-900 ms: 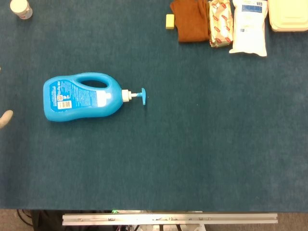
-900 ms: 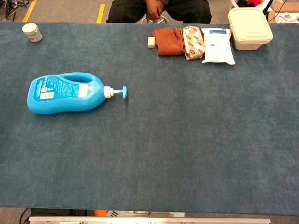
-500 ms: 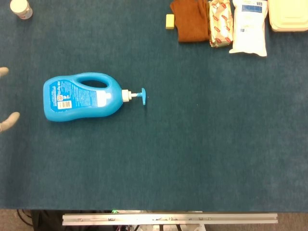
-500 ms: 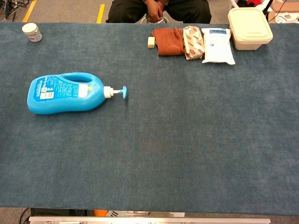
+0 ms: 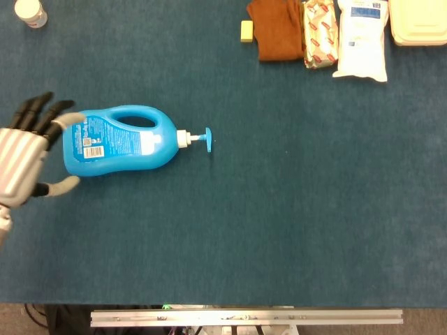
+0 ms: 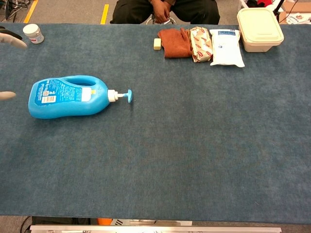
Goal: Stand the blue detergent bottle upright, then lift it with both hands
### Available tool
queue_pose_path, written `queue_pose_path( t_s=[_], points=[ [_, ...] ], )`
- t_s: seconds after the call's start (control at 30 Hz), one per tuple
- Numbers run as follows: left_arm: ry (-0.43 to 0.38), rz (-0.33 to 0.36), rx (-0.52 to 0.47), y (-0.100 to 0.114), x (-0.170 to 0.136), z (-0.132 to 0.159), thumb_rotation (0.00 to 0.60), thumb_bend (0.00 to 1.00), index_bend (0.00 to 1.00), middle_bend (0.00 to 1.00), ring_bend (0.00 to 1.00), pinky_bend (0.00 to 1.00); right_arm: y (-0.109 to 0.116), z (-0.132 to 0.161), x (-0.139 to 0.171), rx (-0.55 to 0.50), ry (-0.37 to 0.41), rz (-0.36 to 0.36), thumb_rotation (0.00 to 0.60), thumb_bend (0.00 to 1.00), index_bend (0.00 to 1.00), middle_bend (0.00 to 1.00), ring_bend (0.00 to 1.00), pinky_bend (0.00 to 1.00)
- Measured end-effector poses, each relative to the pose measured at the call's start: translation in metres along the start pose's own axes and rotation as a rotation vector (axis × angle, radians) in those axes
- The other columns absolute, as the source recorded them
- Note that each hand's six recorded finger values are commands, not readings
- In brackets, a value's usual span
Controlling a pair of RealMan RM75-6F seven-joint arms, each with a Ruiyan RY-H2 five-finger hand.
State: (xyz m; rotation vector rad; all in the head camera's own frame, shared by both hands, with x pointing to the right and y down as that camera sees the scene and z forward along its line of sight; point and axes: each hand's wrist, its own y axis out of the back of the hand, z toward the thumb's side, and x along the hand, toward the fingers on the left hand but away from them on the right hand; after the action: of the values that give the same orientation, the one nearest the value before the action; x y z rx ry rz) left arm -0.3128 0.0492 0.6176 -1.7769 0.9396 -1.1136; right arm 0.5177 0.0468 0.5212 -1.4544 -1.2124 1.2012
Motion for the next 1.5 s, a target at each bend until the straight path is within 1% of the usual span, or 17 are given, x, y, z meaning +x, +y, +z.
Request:
queue_pose_path(
  t_s=[0.13,0.27,0.4,0.7,0.97,1.2,1.37,1.5],
  points=[
    [-0.033,-0.058,0.042,-0.015,0.009,0.008,0.6,0.13,0.11,0.1,0.01,0.1,-0.001,-0.006,0.002,-0.004,-0.016,0.005,0.6,0.18,0.25,0.28,0.11,0.16],
    [-0.05,-0.115,0.065,-0.032,0.016,0.013,0.6,0.13,0.01,0.06,0.01,0.1,-0.001,-0.011,0.005,-0.009,-0.031,0.009,0.6,0.18,0.25,0.28,0.11,0.16],
    [-0.059,-0.17,0.084,-0.049,0.024,0.015,0.6,0.13,0.0,0.0,0.0,0.1,0.0,-0.014,0.008,-0.013,-0.04,0.006,0.6,0.18,0.25,0.28,0.11,0.16],
    [-0.061,-0.227,0.126,-0.078,0.039,0.017,0.6,0.13,0.0,0.0,0.0,0.1,-0.001,-0.016,0.011,-0.02,-0.048,0.009,0.6,0.18,0.25,0.28,0.11,0.16],
    [-0.046,-0.241,0.142,-0.095,0.056,0.014,0.6,0.13,0.0,0.0,0.0,0.1,0.0,-0.016,0.012,-0.019,-0.056,0.009,0.6,0.18,0.25,0.28,0.11,0.16],
    [-0.031,-0.242,0.193,-0.106,0.069,0.004,0.6,0.14,0.0,0.0,0.0,0.1,0.001,-0.017,0.012,-0.021,-0.065,0.01,0.6,0.18,0.25,0.28,0.11,0.16],
    [-0.016,-0.247,0.23,-0.11,0.077,-0.006,0.6,0.13,0.0,0.0,0.0,0.1,0.002,-0.016,0.012,-0.02,-0.068,0.009,0.6,0.18,0.25,0.28,0.11,0.16],
    [0.008,-0.228,0.25,-0.109,0.086,-0.017,0.6,0.13,0.0,0.0,0.0,0.1,0.002,-0.014,0.012,-0.02,-0.068,0.01,0.6,0.18,0.25,0.28,0.11,0.16]
  ],
)
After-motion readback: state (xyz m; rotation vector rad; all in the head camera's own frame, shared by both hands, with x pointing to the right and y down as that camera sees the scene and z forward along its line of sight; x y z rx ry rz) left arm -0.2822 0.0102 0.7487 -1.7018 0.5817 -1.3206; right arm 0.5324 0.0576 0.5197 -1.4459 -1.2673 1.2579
